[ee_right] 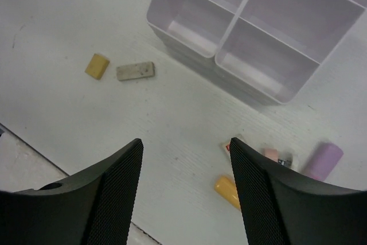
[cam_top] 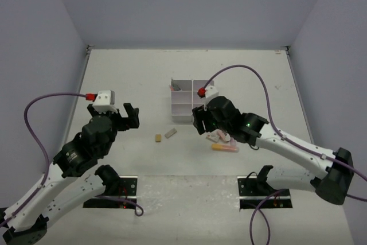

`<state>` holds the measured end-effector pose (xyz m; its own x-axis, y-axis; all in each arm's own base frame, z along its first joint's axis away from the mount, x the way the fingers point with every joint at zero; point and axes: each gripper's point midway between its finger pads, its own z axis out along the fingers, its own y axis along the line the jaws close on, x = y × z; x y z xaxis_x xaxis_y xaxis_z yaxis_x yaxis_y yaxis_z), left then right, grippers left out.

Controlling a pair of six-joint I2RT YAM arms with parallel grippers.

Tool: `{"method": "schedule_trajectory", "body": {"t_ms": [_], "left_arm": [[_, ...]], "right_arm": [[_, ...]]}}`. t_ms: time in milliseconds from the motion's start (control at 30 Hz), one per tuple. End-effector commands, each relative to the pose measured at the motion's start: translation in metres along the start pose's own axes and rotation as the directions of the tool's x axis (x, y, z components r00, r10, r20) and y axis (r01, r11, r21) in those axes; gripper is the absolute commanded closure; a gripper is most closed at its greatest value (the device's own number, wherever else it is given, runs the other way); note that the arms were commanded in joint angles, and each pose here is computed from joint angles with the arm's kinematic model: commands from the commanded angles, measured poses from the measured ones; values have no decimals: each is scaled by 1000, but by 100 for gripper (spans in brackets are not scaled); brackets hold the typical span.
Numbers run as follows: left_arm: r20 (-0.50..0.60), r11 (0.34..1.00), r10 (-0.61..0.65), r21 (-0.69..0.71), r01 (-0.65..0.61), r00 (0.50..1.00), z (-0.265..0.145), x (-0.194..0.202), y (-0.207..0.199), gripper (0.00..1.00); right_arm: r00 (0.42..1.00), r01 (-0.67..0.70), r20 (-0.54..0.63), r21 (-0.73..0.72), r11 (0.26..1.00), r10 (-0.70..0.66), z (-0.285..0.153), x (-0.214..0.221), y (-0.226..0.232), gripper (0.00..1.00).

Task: Sort the stationery into containers
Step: Pick up the stationery from the center of the board.

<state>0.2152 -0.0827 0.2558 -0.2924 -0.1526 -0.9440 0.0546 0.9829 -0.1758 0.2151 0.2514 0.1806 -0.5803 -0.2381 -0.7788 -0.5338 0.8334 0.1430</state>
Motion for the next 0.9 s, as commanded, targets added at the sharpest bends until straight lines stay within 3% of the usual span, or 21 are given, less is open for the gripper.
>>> {"method": "schedule_trajectory", "body": {"t_ms": [0, 200, 267, 467, 567, 600, 667, 867], "left_arm": [[80, 997, -47, -58, 52, 996, -11, -17, 19, 0], [134, 996, -83, -25, 87, 987, -20, -25, 22, 0], [139, 995, -86, -37, 92, 987, -20, -26, 24, 0], [47, 995, -64, -78, 68, 997, -2, -9, 15, 0], [-189, 997, -74, -39, 67, 979, 15, 32, -19, 0], [-209, 998, -50, -40, 42, 977, 23, 37, -23, 0], [-377, 995, 27, 102, 13, 926, 34, 82, -58, 4], [-531, 967, 176, 249, -46, 829, 53, 132, -94, 14]], "right_arm": [[999, 26, 22, 21, 999, -26, 6, -28, 17, 32], [997, 60, 50, -94, 994, -56, 13, -46, 44, 30], [1000, -11, 10, -46, 999, 12, 21, -44, 43, 22], [962, -259, 117, 101, 960, 247, 18, -55, 20, 4], [939, -314, 199, 166, 935, 281, -1, -52, -7, 2], [935, -322, 206, 164, 932, 287, -6, -49, -11, 2], [929, -335, 220, 149, 931, 299, -20, -37, -22, 2], [936, -316, 210, 143, 938, 283, -51, 5, -43, 1]]}}
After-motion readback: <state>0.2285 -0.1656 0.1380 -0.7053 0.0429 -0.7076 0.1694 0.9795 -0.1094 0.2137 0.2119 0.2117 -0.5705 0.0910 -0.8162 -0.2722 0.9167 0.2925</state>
